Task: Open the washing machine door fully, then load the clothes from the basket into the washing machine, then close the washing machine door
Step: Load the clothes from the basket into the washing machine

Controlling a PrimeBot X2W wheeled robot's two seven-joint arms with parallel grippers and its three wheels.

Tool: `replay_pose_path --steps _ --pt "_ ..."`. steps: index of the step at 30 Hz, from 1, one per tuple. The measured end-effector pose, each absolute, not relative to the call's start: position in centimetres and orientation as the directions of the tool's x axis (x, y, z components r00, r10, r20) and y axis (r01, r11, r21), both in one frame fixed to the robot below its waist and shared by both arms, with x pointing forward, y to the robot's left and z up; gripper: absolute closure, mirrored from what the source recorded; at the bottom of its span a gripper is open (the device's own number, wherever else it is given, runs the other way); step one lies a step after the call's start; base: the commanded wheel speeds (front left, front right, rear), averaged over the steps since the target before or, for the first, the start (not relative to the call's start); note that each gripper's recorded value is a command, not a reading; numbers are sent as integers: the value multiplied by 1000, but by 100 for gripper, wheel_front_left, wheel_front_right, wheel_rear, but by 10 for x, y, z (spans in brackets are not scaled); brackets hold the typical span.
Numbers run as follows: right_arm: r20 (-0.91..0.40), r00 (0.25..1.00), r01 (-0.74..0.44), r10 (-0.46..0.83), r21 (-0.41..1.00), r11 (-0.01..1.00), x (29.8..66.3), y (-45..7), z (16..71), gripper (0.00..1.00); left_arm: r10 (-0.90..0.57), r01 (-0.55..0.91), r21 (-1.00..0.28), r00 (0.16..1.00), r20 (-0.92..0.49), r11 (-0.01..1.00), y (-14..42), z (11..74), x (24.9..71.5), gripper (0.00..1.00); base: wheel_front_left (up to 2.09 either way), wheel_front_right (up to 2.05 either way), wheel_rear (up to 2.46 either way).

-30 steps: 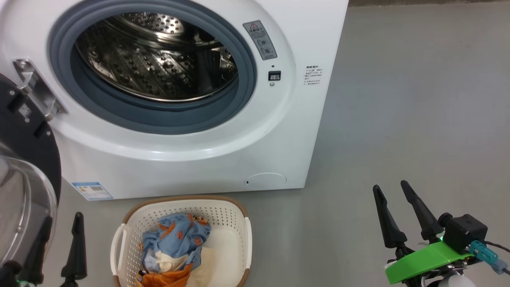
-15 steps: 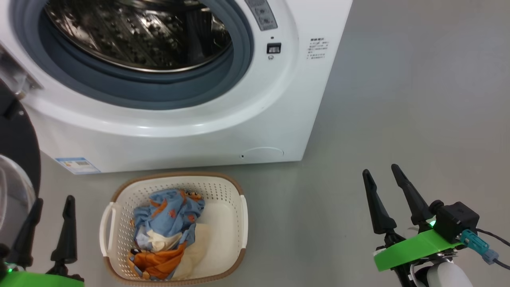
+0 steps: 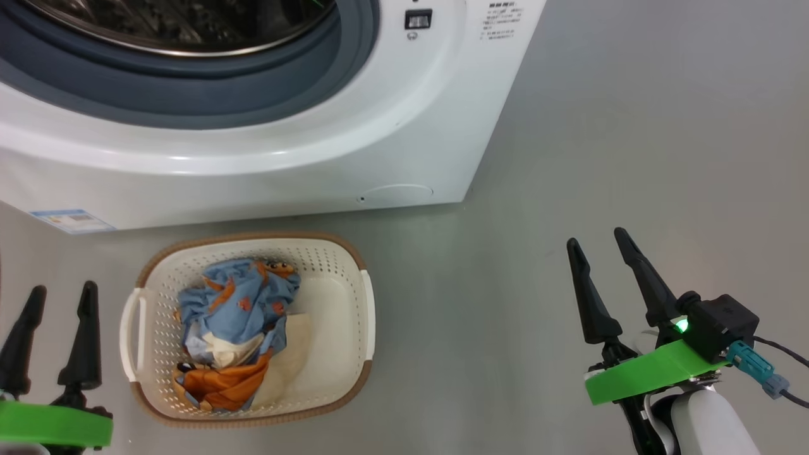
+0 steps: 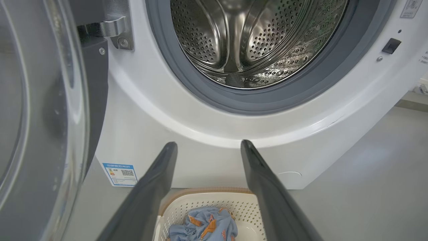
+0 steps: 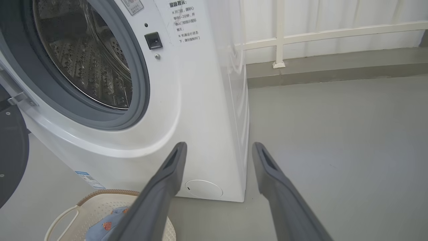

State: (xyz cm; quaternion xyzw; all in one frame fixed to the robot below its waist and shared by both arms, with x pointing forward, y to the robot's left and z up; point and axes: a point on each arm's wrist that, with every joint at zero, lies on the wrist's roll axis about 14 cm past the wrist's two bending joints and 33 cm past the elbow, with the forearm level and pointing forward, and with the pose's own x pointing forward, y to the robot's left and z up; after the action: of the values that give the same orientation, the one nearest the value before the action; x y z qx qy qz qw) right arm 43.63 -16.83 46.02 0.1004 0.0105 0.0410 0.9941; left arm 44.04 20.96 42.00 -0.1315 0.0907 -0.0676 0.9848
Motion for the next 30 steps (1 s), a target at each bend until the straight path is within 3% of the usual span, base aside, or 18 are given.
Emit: replay_pose_path --steps 16,30 --pt "-79 994 -59 78 216 975 461 -171 422 0 -220 109 -342 926 -305 933 189 347 478 0 0 0 0" --pt "-129 988 -51 83 236 970 476 -170 388 0 -324 168 -351 831 -453 921 165 272 500 0 0 0 0"
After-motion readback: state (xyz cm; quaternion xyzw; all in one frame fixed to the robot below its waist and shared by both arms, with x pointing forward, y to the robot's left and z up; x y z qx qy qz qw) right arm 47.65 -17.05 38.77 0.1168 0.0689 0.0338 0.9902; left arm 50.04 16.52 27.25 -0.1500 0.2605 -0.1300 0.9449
